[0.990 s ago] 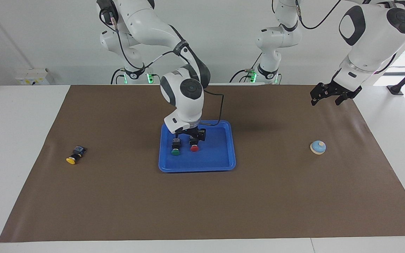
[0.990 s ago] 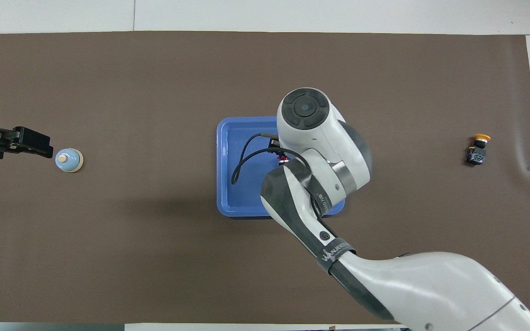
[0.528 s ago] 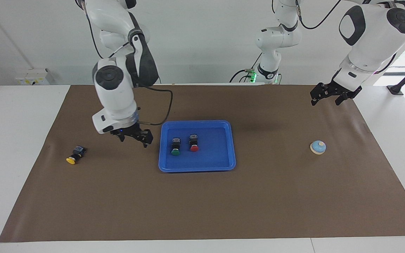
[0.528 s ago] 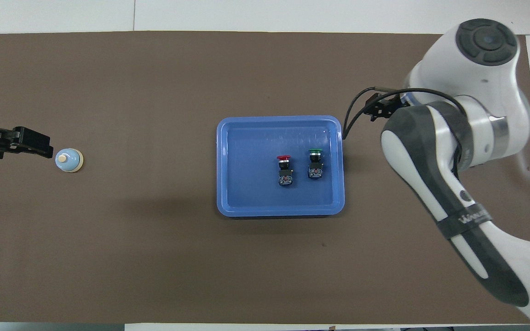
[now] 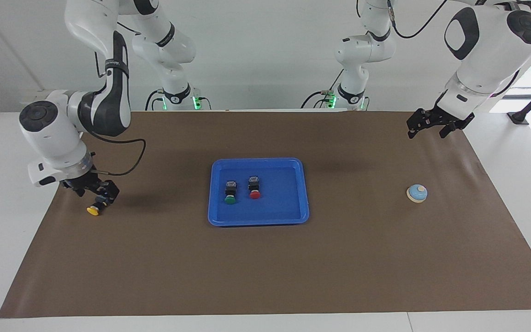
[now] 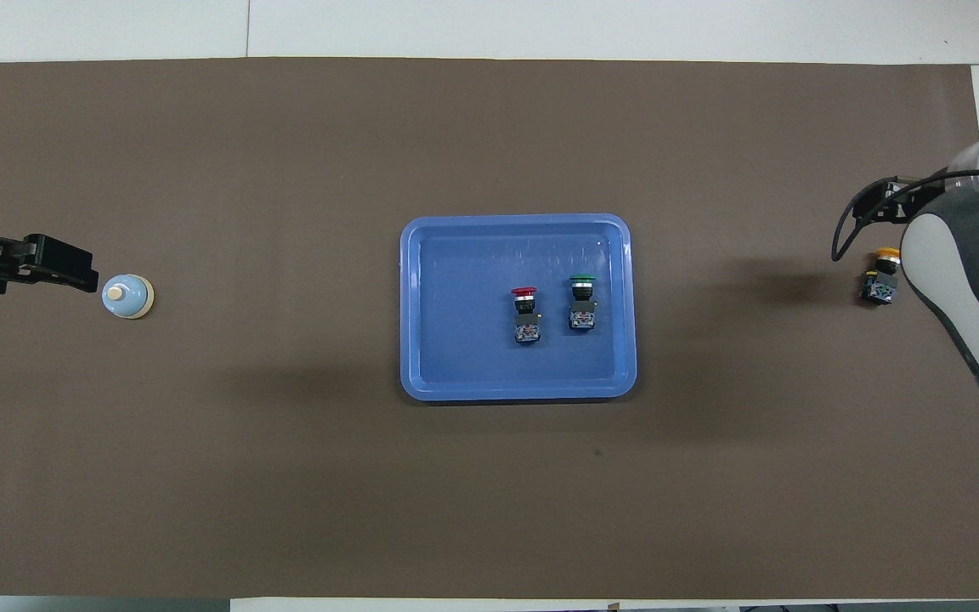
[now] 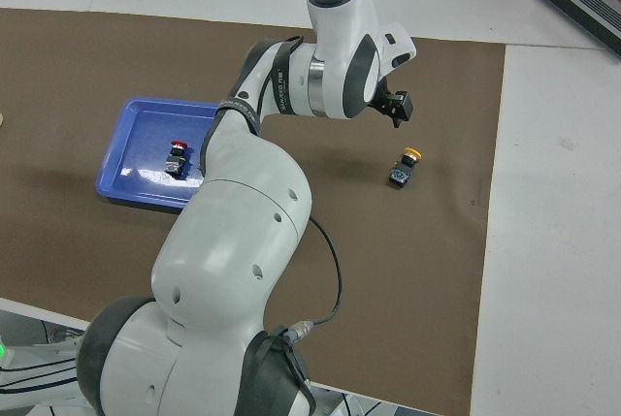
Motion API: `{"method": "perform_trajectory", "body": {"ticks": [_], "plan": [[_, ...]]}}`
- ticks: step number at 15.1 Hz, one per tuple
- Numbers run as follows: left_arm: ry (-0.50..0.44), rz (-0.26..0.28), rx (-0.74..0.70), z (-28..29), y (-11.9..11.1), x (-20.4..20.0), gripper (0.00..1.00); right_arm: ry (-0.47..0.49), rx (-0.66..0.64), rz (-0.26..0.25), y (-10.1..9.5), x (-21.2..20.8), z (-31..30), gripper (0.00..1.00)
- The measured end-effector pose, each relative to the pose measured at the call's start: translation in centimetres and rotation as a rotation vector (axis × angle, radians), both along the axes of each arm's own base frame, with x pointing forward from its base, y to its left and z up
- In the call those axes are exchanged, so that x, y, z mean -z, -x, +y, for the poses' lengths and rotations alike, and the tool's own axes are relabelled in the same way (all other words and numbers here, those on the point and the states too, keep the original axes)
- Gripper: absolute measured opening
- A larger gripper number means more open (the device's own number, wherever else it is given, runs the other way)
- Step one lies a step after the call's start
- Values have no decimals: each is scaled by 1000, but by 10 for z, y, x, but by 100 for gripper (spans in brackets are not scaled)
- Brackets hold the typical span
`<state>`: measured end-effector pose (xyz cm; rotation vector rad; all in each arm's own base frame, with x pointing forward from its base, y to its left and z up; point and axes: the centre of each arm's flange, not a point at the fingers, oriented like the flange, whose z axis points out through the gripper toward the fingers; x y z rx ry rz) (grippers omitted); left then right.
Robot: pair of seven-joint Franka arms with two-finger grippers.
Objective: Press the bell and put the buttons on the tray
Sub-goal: 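Grasp the yellow-topped button with the right gripper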
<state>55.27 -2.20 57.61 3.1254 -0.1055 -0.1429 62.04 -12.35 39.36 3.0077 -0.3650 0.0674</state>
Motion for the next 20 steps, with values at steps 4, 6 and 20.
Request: {"method": "perform_trajectory", "body": {"ticks": [4,6,20], "plan": [[0,0,0,0,0,0,100,-5,38,-45,29,51,-37,100],[0,0,0,0,0,0,100,-10,37,-39,34,64,-35,100],[0,0,0,0,0,0,100,-25,12,-31,49,98,-19,42]]}}
